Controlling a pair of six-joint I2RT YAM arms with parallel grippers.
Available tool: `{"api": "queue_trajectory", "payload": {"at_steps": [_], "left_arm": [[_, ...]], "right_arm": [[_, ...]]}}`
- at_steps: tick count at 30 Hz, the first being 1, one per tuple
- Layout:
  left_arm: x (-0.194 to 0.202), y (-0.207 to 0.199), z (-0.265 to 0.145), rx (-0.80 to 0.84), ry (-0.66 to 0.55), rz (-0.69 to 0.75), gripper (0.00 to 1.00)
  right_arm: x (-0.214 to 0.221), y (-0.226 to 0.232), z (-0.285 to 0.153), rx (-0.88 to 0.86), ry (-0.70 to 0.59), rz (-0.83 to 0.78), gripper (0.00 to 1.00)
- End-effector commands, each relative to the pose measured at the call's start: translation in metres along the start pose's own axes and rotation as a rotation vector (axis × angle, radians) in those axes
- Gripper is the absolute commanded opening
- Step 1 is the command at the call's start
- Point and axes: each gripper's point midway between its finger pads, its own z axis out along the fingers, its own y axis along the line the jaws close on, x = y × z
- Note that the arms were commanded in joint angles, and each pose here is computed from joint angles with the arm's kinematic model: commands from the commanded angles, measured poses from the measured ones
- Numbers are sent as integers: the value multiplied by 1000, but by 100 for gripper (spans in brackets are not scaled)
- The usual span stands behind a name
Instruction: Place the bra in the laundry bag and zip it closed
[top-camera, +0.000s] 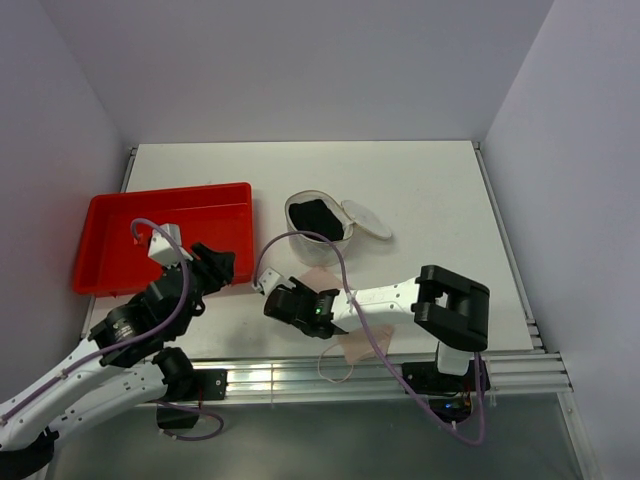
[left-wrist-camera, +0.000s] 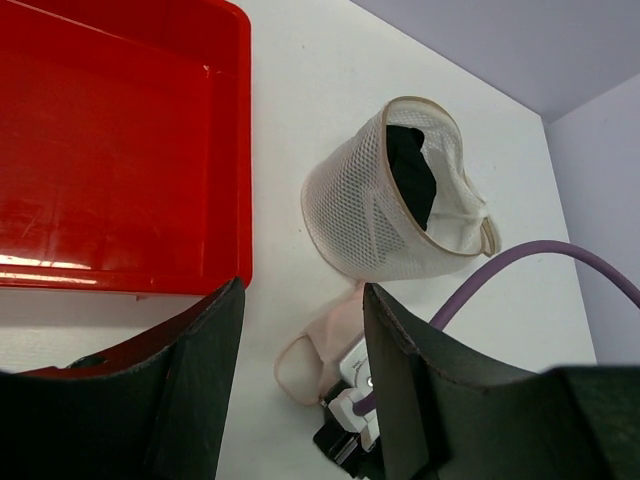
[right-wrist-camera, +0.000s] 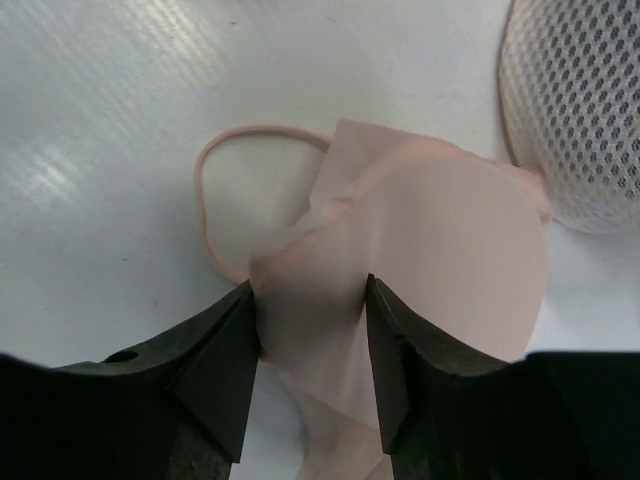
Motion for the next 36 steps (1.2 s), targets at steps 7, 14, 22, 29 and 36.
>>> {"api": "queue_trajectory", "payload": {"at_steps": [7, 14, 22, 29, 36], "left_arm": [[17, 15, 9, -60, 14, 6, 57], [21, -1, 10, 29, 30, 24, 68], [-2, -55, -14, 390, -45, 22, 92], [0, -97, -44, 658, 0, 58, 98], [29, -123, -41, 767, 108, 72, 99]], "right_arm": [[-30, -27, -5, 167, -95, 59, 0], [-89, -48, -93, -18, -436, 327, 0], [-136, -95, -236, -321, -867, 549, 0], [-148, -99, -293, -668, -1044, 569, 0], [-154, -101, -315, -899, -1130, 475, 0]]}}
